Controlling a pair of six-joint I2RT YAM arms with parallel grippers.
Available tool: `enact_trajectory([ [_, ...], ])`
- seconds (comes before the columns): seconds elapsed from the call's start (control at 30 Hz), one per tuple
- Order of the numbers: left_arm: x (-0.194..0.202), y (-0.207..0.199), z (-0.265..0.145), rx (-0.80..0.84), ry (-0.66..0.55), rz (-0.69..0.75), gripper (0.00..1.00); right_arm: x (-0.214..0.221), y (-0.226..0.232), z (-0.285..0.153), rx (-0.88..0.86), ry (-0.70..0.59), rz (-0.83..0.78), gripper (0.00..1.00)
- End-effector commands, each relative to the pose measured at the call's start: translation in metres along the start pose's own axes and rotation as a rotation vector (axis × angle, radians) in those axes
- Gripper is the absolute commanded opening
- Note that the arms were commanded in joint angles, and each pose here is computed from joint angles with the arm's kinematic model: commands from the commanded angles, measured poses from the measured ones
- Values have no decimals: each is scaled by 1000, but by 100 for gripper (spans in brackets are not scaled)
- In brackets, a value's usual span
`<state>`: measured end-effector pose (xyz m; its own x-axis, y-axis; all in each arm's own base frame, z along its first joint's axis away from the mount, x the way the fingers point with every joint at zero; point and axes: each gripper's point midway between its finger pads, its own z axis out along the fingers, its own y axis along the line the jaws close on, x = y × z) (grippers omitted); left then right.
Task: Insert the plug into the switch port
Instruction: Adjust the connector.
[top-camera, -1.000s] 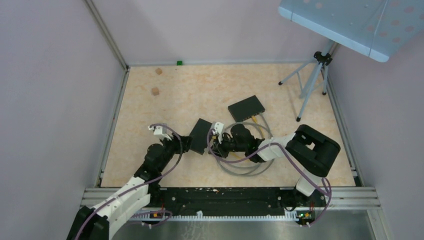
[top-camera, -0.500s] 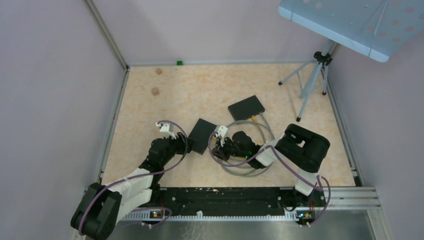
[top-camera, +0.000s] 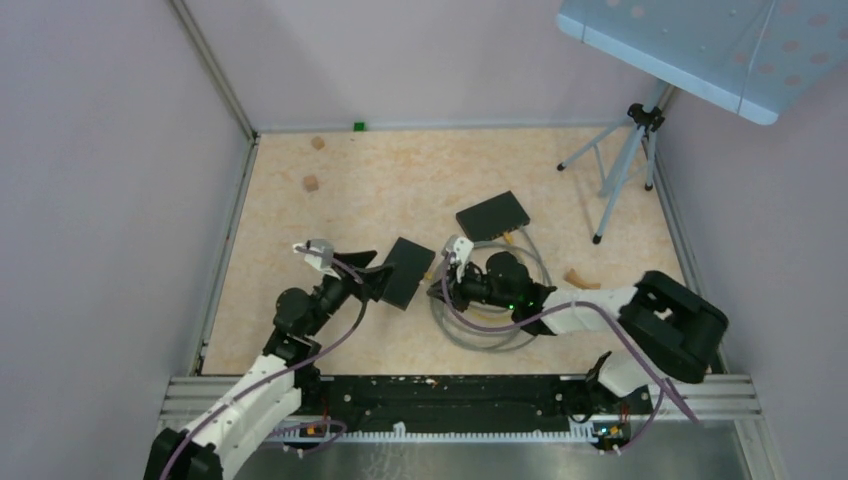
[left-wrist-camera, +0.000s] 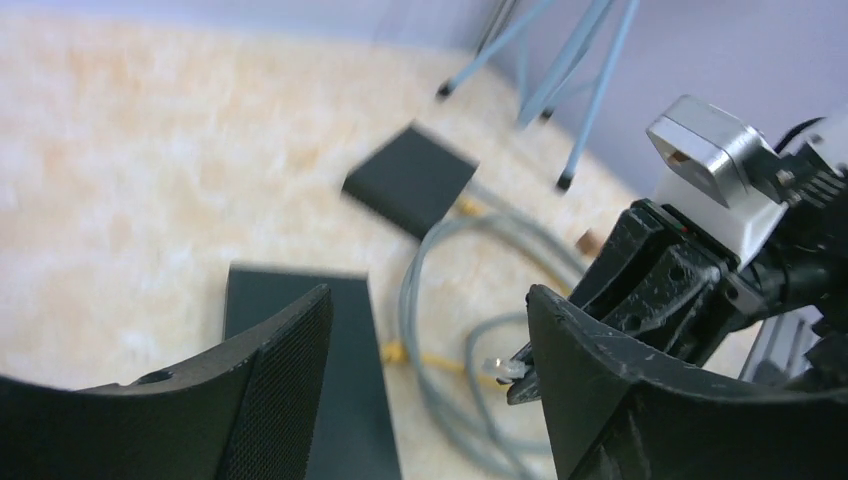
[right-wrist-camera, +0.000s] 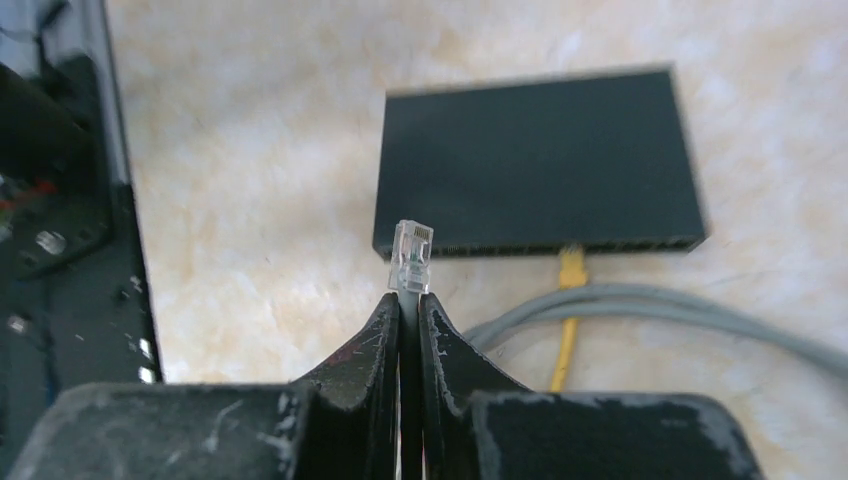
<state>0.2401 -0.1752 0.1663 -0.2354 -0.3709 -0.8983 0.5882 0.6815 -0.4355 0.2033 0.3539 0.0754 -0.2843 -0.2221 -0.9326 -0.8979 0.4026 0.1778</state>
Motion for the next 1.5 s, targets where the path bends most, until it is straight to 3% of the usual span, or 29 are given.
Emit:
enact_trajectory([
  [0.0, -67, -38, -9, 123, -212, 126, 77, -70, -6, -35, 43, -126, -65, 0],
  [0.13, -83, -47, -16, 128, -239, 136, 80, -116, -21, -73, 164, -174, -125, 0],
  [0.3, -95, -84, -21, 282, -196, 141, 85, -145, -28, -108, 229, -201, -181, 0],
  [0.5, -111, -104, -15, 311, -90, 12, 89, -137, 13, -121, 9, -185, -376, 0],
  [0.67, -114, -139, -19, 481, 6, -55, 90, -145, 44, -134, -142, -283, -528, 0],
  [0.83, -97, -137, -18, 472, 103, -119, 89, -148, 71, -149, -275, -347, -724, 0],
  [1.07, -78, -147, -29, 561, 200, -173, 88, -113, 78, -156, -424, -202, -1015, 0],
  [1.27, -80, -127, -13, 460, 170, -41, 89, -85, 86, -159, -583, -65, -1156, 0],
  [1.37, -80, -116, 0, 459, 138, 115, 90, -65, 85, -158, -621, 73, -1252, 0],
  [1.47, -76, -121, 5, 599, 122, 365, 90, -60, 91, -162, -651, 136, -1338, 0],
])
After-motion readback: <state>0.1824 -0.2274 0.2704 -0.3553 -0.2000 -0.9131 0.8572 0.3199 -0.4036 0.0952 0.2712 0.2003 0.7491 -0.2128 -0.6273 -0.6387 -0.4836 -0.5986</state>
